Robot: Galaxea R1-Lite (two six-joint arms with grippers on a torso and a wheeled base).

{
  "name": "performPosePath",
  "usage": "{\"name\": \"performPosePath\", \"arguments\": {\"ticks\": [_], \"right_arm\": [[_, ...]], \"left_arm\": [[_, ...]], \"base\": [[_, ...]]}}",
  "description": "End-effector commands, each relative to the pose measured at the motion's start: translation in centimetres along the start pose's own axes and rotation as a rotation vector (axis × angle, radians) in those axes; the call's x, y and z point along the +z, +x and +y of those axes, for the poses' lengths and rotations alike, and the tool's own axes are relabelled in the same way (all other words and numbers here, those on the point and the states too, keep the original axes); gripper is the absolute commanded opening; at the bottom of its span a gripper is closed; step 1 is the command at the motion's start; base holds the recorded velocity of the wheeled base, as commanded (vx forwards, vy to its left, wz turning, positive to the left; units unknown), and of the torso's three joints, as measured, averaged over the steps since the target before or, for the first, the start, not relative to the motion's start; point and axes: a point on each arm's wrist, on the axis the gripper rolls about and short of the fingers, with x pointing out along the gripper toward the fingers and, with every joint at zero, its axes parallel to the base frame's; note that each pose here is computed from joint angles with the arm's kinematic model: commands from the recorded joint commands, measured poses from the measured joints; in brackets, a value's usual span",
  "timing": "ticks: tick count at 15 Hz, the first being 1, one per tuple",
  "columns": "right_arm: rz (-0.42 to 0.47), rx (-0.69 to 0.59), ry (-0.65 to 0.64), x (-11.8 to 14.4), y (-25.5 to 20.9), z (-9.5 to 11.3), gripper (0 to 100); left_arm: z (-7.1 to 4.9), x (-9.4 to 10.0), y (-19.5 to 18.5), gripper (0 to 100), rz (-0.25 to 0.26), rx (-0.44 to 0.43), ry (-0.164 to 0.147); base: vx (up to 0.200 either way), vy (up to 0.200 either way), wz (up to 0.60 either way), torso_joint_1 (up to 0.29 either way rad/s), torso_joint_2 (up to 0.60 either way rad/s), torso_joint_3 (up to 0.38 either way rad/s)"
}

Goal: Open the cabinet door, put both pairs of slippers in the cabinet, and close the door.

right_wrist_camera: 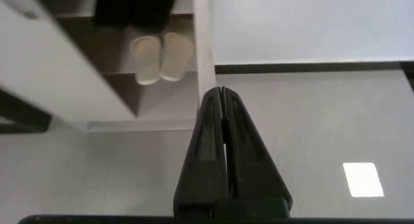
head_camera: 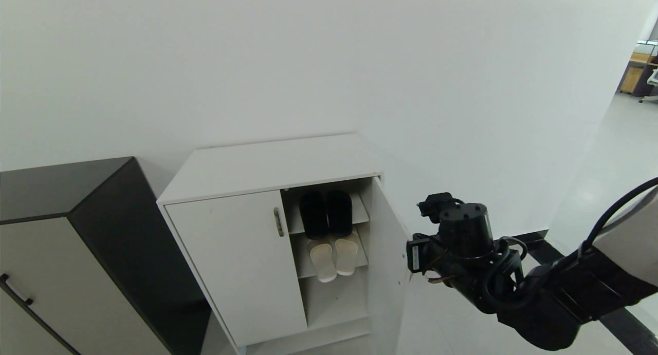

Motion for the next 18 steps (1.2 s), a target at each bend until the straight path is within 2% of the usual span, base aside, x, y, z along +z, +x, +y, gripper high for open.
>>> {"name": "performPosePath", "arguments": {"ticks": [1, 6, 13, 18], "right_arm": [[-0.024, 0.077, -0.001, 0.6, -2.2, 1.1, 0], [-0.027, 0.214, -0.008, -0.4, -3.6, 0.8, 0], [-0.017, 0.222, -0.033, -0.7, -3.7, 0.7, 0], [-0.011, 0.222, -0.039, -0.9, -3.8, 0.8, 0]], "left_arm": [[0.0, 0.0, 0.0, 0, 0.0, -0.001, -0.001], [0.0, 0.0, 0.0, 0, 0.0, 0.0, -0.001], [0.0, 0.0, 0.0, 0, 0.0, 0.0, -0.002], [0.0, 0.0, 0.0, 0, 0.0, 0.0, -0.002]], "base": [[0.0, 0.0, 0.0, 0.0, 0.0, 0.0], [0.0, 0.0, 0.0, 0.0, 0.0, 0.0], [0.0, 0.0, 0.0, 0.0, 0.0, 0.0], [0.0, 0.0, 0.6, -0.001, 0.0, 0.003]]}}
